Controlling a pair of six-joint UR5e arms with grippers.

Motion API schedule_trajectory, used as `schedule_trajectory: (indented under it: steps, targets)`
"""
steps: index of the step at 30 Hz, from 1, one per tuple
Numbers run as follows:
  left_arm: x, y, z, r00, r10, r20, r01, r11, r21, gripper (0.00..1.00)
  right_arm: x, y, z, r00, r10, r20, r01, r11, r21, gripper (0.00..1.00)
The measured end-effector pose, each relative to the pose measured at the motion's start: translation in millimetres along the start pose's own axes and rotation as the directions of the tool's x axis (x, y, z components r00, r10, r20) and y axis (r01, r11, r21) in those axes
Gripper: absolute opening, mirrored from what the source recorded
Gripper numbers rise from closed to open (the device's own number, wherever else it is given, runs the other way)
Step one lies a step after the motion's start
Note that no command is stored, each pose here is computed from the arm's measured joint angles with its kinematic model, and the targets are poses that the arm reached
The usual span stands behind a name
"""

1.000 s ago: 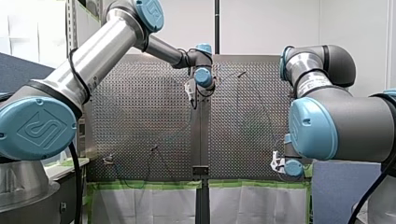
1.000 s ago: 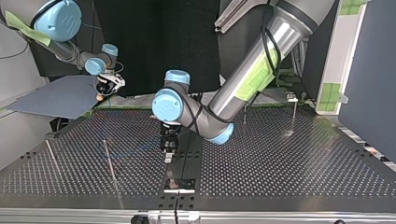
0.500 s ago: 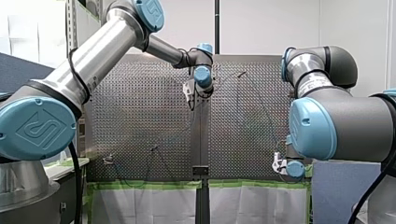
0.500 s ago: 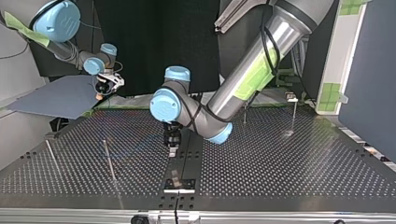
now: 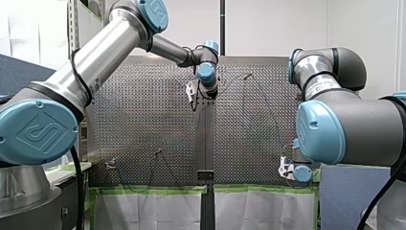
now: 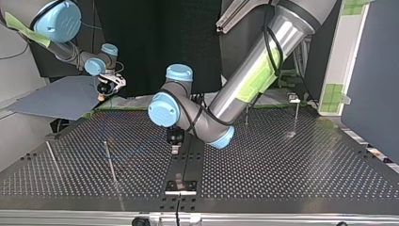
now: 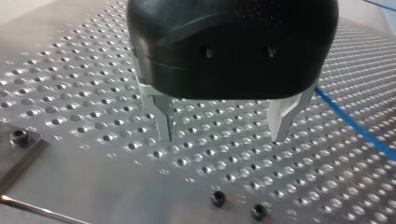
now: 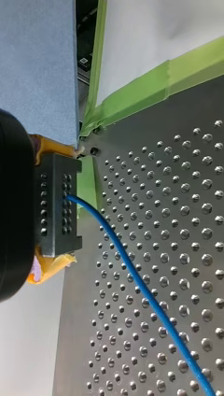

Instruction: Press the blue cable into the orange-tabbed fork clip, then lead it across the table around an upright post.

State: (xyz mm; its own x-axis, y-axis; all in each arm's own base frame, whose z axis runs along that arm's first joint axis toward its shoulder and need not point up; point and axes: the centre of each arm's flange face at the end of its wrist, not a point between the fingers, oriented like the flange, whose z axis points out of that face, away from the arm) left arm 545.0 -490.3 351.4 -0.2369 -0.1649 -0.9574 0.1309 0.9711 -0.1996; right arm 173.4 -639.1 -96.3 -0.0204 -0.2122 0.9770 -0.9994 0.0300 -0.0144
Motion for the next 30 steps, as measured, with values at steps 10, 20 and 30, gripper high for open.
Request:
schedule_trajectory:
  steps: [10, 20, 30]
  targets:
    - [-8, 10.3, -14, 0.9976, 0.055, -0.042, -0.058, 0.9955, -0.074, 0.99, -1, -1.5, -0.8, 1.0, -0.003, 0.003, 0.003, 1.0, 0.003, 0.0]
    - [-42, -6.0, -59, 0.9967, 0.076, -0.027, -0.077, 0.9961, -0.042, 0.99, -1, -1.4, -0.7, 1.0, -0.005, 0.003, 0.005, 1.0, 0.006, 0.0]
    - [-80, -35.1, -103, 0.9907, 0.133, 0.031, -0.135, 0.9876, 0.081, 0.99, -1, 1.5, 0.4, 1.0, -0.005, 0.004, 0.005, 1.0, 0.004, 0.0]
